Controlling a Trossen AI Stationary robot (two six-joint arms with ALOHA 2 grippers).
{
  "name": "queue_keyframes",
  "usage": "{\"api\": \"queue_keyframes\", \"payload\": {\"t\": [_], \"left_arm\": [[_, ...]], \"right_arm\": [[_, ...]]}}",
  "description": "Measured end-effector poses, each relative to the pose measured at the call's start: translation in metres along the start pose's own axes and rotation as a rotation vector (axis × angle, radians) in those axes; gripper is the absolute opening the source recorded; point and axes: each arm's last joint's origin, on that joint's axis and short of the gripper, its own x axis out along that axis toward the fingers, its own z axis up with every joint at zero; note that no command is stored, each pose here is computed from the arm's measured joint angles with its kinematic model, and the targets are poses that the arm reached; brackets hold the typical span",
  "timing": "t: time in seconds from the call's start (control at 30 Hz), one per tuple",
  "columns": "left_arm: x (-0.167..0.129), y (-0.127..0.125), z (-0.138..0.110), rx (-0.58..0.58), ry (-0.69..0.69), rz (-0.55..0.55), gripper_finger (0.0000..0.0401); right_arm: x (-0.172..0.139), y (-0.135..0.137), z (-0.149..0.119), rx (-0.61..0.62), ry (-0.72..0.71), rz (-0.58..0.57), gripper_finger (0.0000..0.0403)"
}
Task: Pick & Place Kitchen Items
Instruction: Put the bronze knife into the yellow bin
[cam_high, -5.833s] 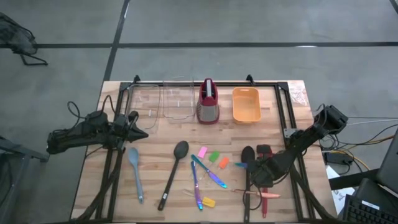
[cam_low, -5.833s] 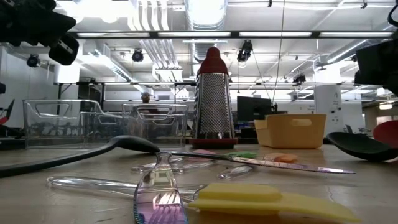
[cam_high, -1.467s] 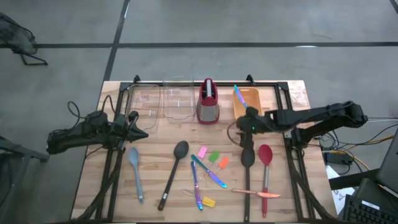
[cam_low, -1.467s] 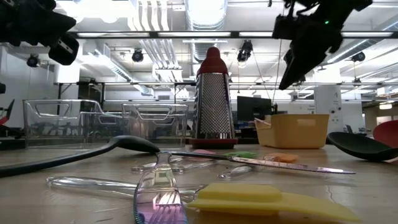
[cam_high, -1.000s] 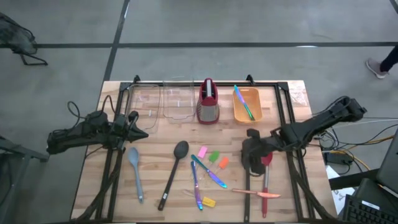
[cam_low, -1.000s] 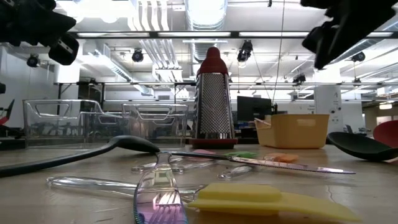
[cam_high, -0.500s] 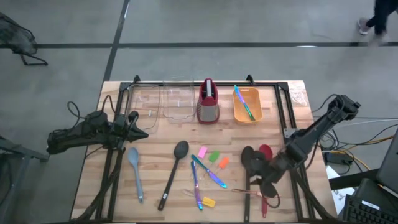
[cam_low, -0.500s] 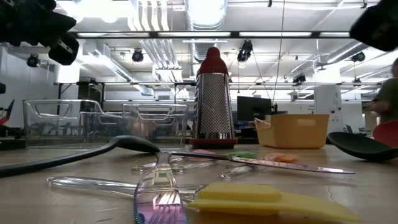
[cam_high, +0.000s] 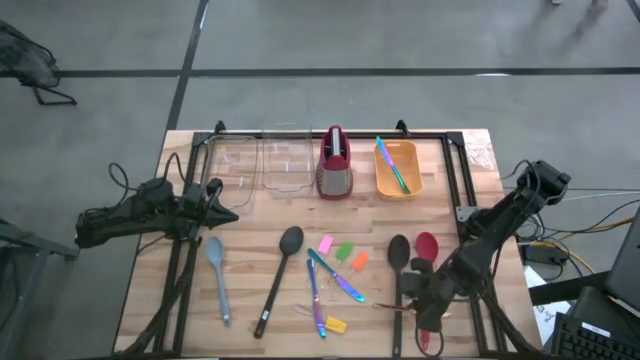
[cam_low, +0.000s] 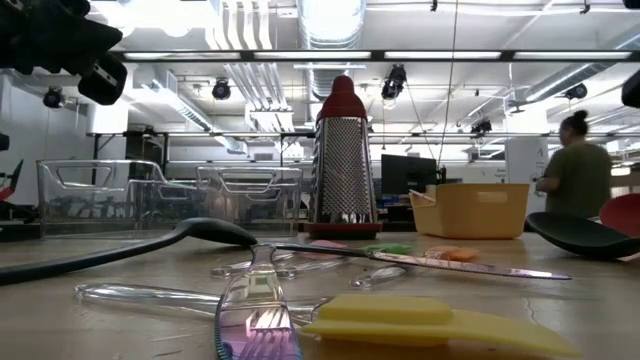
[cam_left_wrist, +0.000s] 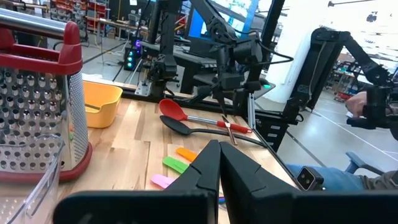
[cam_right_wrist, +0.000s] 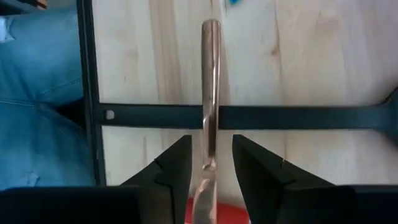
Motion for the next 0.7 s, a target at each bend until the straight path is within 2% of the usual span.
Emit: {"api": "queue_keyframes", "payload": {"t": [0.37,0.7], "left_arm": [[0.0,0.0,0.0,0.0,0.0,0.0,0.0012],[0.0,0.0,0.0,0.0,0.0,0.0,0.0012]], "right_arm": [[-0.0017,0.0017,-0.0026,0.029,0.036,0.028,0.0119],[0.0068,0.0088,-0.0099,-0.059,-0.003,0.004,0.0139]]}}
